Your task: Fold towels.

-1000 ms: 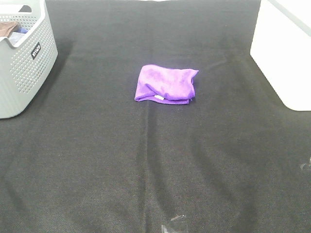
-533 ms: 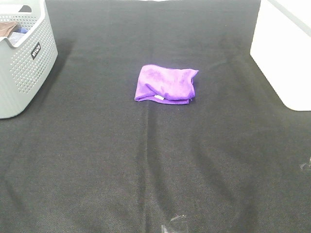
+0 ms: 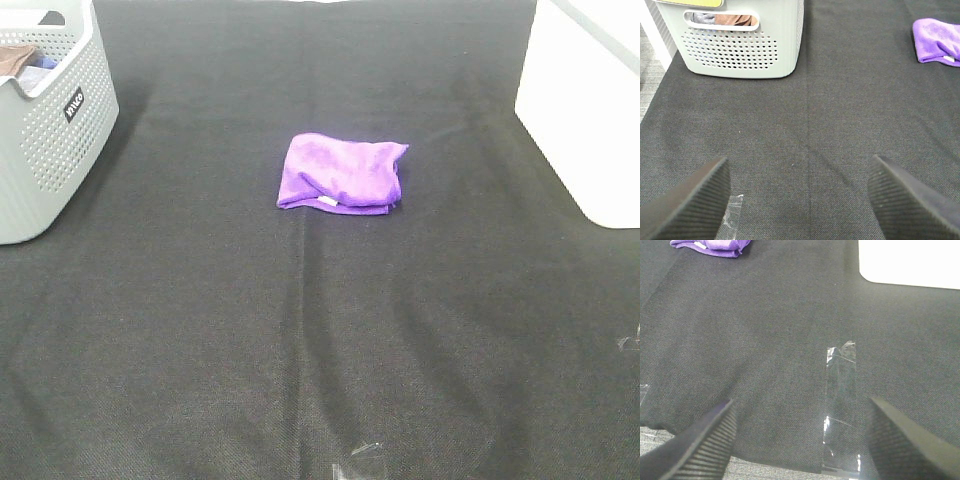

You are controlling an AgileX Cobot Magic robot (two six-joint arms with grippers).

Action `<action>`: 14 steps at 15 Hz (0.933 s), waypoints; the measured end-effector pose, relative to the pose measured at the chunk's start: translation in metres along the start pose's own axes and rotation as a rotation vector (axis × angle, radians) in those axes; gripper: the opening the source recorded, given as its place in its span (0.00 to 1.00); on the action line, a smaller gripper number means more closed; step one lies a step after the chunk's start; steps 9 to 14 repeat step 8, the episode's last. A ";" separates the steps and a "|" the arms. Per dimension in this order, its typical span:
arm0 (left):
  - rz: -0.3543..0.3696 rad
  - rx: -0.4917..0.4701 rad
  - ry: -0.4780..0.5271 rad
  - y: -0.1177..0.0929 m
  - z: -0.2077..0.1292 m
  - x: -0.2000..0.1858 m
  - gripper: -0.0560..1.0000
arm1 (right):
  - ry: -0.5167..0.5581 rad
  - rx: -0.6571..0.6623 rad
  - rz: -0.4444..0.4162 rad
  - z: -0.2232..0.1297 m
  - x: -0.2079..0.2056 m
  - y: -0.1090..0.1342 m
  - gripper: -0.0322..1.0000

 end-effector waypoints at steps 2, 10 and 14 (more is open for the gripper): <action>-0.018 0.009 0.003 -0.002 0.000 0.000 0.72 | 0.000 0.000 0.000 0.000 0.000 0.000 0.73; -0.041 0.021 0.005 -0.004 0.000 0.000 0.72 | 0.000 0.000 0.000 0.000 0.000 0.000 0.73; -0.041 0.021 0.005 -0.004 0.000 0.000 0.72 | 0.000 0.000 0.000 0.000 0.000 0.000 0.73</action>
Point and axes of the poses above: a point on each arm's last joint axis where the gripper is mounted, x pointing out along that axis toward the gripper, y along the wrist's bending axis when the last joint is at zero, z = x × y, the point moved 10 cm from there along x, pointing out along that axis toward the gripper, and after that the axes turned 6 degrees about -x, right-handed, at the moved point
